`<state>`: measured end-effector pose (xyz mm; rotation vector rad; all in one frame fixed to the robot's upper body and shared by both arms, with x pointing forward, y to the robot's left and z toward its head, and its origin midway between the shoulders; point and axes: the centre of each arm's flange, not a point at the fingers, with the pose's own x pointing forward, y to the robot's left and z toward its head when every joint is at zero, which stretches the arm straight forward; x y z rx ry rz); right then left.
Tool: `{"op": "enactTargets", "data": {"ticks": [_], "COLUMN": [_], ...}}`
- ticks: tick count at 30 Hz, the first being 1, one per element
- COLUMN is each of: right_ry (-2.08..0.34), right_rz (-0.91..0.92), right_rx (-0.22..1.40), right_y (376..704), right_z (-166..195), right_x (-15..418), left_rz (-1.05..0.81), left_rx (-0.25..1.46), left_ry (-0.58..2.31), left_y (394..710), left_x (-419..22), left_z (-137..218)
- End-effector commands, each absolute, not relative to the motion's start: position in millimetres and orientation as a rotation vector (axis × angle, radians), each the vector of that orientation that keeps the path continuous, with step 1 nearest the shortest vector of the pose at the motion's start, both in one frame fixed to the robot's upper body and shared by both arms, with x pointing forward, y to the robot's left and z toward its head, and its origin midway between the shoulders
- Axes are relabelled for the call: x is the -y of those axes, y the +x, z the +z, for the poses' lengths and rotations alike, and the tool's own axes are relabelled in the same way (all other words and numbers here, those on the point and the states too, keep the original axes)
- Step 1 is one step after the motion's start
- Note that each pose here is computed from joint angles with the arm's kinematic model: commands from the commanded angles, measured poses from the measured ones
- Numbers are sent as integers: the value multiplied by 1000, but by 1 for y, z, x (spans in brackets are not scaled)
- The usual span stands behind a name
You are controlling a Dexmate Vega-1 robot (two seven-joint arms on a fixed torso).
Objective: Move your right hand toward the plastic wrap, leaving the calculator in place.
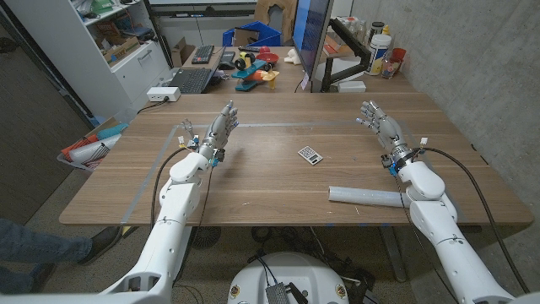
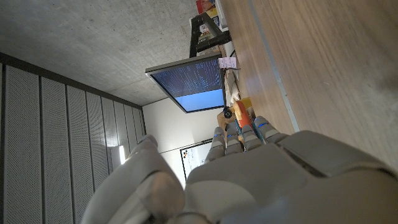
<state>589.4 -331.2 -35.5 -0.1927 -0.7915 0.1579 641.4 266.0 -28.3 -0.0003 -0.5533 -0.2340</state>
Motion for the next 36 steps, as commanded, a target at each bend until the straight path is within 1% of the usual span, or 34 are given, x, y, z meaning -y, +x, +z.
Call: {"op": "enactTargets", "data": {"ticks": [1,14,36], "right_ry": [-228,-306,-339], "right_rz": [168,177,168], "right_rx": [810,805,804], "right_y": [582,572,556], "right_z": [-35,-25,-38], "right_x": [334,336,335], "left_rz": [-230,-232,-229], "left_rx": [552,544,538], "left_ry": [-2,-1,18], "left_y": [639,638,634], "left_x": [-266,-267,-267], "left_z": [-30,-33,-29]}}
